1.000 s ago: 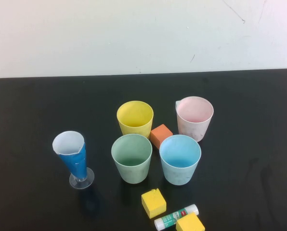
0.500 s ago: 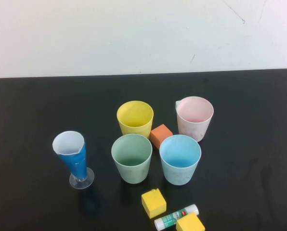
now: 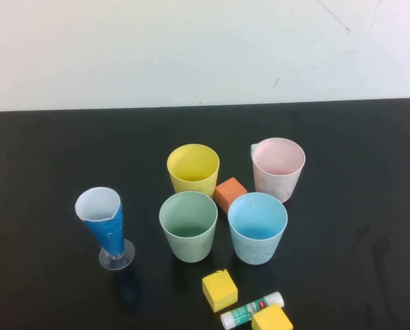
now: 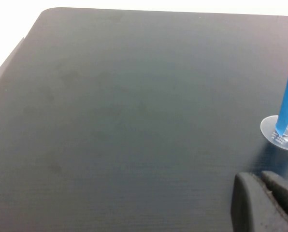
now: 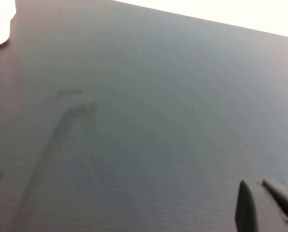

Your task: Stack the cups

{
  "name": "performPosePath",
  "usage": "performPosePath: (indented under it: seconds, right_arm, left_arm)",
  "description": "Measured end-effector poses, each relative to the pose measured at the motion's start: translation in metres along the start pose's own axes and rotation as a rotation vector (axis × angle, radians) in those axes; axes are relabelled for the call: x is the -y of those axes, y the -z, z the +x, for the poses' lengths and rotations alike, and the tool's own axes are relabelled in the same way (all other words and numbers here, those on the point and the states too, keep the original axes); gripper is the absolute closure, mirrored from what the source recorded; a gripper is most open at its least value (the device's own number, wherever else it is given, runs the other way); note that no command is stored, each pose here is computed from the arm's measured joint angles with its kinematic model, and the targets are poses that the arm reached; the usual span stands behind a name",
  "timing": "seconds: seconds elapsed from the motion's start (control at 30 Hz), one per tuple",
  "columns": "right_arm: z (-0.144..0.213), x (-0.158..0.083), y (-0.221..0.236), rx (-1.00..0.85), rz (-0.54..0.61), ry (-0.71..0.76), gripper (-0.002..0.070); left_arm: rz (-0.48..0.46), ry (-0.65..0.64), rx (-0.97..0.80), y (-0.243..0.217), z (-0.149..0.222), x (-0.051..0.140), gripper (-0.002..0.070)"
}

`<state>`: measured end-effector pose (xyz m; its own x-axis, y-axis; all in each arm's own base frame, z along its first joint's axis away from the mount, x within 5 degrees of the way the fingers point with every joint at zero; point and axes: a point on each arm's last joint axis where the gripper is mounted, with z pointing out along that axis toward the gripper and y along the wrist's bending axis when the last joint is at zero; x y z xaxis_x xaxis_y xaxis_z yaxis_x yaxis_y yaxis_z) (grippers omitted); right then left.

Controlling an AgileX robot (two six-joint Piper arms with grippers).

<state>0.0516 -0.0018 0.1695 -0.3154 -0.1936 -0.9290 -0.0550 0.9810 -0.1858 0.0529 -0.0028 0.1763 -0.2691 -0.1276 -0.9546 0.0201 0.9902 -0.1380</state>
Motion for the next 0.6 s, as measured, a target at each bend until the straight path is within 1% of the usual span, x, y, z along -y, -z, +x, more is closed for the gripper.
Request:
performPosePath:
  seconds: [0.27, 0.33, 0.37, 0.4, 0.47, 0.5, 0.57, 0.6]
  right_arm:
    - [0.000, 0.000, 0.000, 0.000, -0.001, -0.001, 0.0679]
    - [0.000, 0.000, 0.000, 0.000, -0.002, -0.017, 0.0679]
    - [0.000, -0.001, 0.000, 0.001, -0.006, -0.042, 0.0679]
    - [0.000, -0.001, 0.000, 0.003, -0.013, -0.086, 0.0679]
    - [-0.001, -0.003, 0.000, 0.005, -0.036, -0.211, 0.0679]
    - [-0.001, -0.005, 0.000, 0.004, -0.054, -0.295, 0.0679]
    - [-0.002, -0.008, 0.000, 0.001, -0.092, -0.468, 0.0679]
    - [-0.003, -0.010, 0.001, -0.003, -0.115, -0.566, 0.0679]
  left_arm:
    - [0.000, 0.000, 0.000, 0.000, 0.000, 0.000, 0.0678]
    - [0.007, 0.031, 0.004, 0.000, 0.000, 0.001, 0.0678]
    - [0.022, 0.093, 0.014, 0.000, -0.001, 0.002, 0.0678]
    - [0.045, 0.190, 0.027, 0.000, -0.003, 0.004, 0.0678]
    - [0.109, 0.465, 0.058, 0.000, -0.007, 0.008, 0.0678]
    - [0.142, 0.607, 0.082, 0.001, -0.010, 0.010, 0.0678]
    - [0.189, 0.810, 0.117, 0.002, -0.016, 0.011, 0.0678]
    - [0.205, 0.884, 0.131, 0.002, -0.018, 0.011, 0.0678]
